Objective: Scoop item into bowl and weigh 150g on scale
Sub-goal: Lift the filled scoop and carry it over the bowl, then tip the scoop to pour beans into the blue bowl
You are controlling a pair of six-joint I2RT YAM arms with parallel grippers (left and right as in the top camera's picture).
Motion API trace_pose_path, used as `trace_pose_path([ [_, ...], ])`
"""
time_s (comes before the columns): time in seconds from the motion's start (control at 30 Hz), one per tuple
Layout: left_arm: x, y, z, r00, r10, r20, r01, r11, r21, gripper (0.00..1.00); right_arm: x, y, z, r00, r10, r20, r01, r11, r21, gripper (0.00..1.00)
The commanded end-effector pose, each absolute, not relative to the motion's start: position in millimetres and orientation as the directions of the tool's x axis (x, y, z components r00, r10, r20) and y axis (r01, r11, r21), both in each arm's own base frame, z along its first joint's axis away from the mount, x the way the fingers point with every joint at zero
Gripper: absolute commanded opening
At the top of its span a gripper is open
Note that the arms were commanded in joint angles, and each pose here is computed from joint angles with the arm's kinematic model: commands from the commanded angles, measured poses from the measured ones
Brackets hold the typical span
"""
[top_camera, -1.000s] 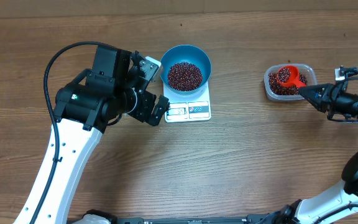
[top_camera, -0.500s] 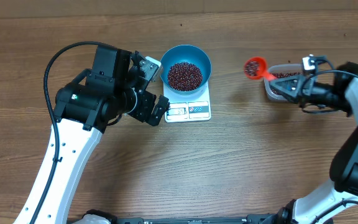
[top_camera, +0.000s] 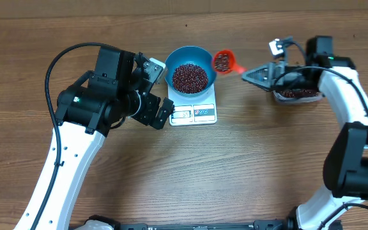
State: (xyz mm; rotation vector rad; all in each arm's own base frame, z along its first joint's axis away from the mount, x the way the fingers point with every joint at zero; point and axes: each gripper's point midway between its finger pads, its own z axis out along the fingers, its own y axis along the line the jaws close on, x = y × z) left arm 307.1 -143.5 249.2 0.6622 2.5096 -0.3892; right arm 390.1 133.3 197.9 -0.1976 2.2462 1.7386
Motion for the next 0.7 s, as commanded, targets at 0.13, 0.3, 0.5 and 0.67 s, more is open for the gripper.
trace_pose_path([
  [0.13, 307, -146, 258, -0.725, 0.391, -0.566, 0.548, 0.826, -0.13, 1.0, 410, 167, 184, -0.964, 0.061, -0.259, -0.214, 0.4, 0.891, 0.04],
  [0.3, 307, -146, 258, -0.725, 0.391, -0.566, 0.548, 0.826, -0.13, 1.0, 419, 184, 178, -0.95, 0.033, -0.311, -0.246, 0.531, 0.811, 0.04],
  [0.5, 307, -146, 258, -0.726, 0.391, -0.566, 0.548, 0.827, -0.131, 1.0, 427, 206, 178, -0.914, -0.048, -0.403, -0.318, 0.7, 0.639, 0.04],
  [0.67, 307, -146, 258, -0.726, 0.391, -0.566, 0.548, 0.827, -0.131, 1.0, 434, 210, 183, -0.88, -0.108, -0.463, -0.32, 0.855, 0.408, 0.04],
])
